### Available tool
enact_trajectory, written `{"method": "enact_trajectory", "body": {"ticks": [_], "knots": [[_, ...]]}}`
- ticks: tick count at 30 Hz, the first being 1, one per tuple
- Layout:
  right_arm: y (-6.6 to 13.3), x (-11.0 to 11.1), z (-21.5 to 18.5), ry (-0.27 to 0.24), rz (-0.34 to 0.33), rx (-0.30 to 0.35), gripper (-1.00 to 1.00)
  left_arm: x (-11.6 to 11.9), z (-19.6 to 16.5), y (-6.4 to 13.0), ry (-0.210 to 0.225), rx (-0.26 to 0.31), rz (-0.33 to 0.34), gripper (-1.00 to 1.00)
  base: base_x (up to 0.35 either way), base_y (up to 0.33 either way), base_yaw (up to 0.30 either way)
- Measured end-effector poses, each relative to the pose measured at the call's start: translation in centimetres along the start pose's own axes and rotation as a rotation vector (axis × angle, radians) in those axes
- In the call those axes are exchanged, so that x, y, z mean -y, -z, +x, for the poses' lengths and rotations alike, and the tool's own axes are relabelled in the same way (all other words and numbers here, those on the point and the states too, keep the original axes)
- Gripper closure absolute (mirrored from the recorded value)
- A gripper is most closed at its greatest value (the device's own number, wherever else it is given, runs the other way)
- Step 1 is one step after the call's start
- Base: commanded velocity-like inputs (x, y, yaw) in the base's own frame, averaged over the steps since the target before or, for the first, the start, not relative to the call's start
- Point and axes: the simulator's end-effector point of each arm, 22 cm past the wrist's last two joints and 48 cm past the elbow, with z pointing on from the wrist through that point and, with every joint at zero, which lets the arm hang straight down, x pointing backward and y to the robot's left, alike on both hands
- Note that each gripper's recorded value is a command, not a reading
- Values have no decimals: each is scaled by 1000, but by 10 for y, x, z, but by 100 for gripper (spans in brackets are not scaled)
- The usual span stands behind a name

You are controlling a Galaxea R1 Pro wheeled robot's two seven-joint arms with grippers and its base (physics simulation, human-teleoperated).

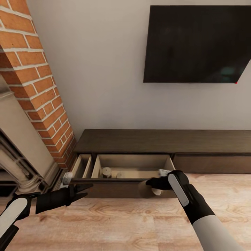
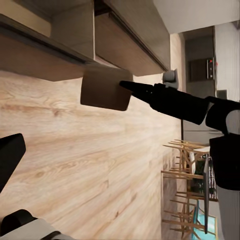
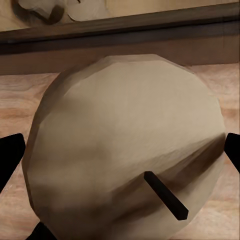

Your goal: Place each of the two pumpkins and all three candles from the living room inside a cabinet in the living room (use any cabinet), then make sure every cabinet is closed, and position the cauldron so it is next to a table in the living room.

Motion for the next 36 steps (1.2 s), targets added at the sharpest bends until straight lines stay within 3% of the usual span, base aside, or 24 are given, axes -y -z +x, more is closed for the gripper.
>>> {"method": "enact_trajectory", "body": {"ticks": [3, 6, 12, 20, 29, 36], "knots": [[6, -12, -3, 2, -74, -1, 100, 6, -2, 2, 6, -1, 6, -100, 0, 0, 0], [12, -11, -5, 3, -83, 0, 100, 11, -3, 4, 8, 0, 8, -100, 0, 0, 0], [22, -13, -11, -1, -88, 1, 100, 21, -6, 7, 9, 0, 9, -100, 0, 0, 0], [44, 10, -34, -119, -92, 47, 100, 34, -10, 12, 11, 0, 9, -100, 0, 0, 0], [47, 11, -36, -130, -95, 50, 100, 36, -11, 13, 10, -1, 9, -100, 9, 0, 0], [47, 11, -36, -129, -94, 51, 100, 36, -10, 13, 10, -1, 9, -100, 269, 0, 0]]}}
